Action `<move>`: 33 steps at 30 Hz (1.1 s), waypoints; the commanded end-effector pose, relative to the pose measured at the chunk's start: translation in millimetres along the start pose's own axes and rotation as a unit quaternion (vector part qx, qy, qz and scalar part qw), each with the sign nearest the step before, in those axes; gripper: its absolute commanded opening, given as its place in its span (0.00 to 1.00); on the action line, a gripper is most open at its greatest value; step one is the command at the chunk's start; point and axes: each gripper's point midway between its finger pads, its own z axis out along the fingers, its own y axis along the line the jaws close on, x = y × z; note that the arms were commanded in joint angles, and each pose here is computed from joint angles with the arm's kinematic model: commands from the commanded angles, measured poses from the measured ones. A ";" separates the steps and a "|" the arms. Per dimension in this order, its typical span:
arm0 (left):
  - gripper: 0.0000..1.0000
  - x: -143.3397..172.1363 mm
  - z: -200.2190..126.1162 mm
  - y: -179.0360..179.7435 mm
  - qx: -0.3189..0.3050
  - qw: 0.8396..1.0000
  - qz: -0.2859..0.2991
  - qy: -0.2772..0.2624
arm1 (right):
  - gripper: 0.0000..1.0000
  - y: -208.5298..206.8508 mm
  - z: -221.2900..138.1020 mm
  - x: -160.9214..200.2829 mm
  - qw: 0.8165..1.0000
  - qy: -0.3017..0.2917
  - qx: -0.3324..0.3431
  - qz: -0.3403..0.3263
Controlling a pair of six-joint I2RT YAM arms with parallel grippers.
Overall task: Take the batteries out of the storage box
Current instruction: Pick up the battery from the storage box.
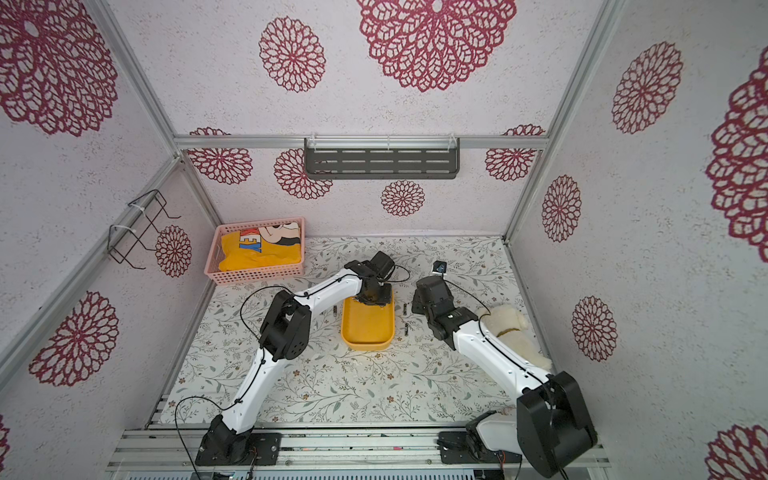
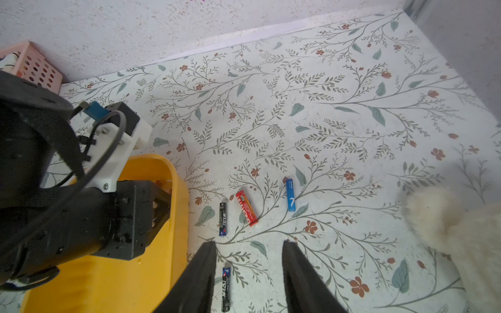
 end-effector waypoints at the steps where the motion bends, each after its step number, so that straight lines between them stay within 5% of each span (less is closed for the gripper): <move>1: 0.11 9.4 2.0 4.0 -0.018 1.000 0.016 0.015 | 0.46 6.7 -6.8 -13.3 0.999 -0.022 -0.024 0.009; 7: 0.02 11.9 1.0 12.9 -0.045 0.998 0.030 0.022 | 0.46 11.3 -5.9 -13.9 0.999 -0.024 -0.037 0.013; 24: 0.00 13.5 -12.4 17.2 -0.088 0.994 0.063 0.021 | 0.48 13.8 -3.8 -14.0 0.999 -0.024 -0.043 0.020; 33: 0.00 -3.3 -60.4 0.5 -0.056 0.996 0.062 -0.012 | 0.49 15.6 1.7 -7.8 0.999 -0.014 -0.045 0.015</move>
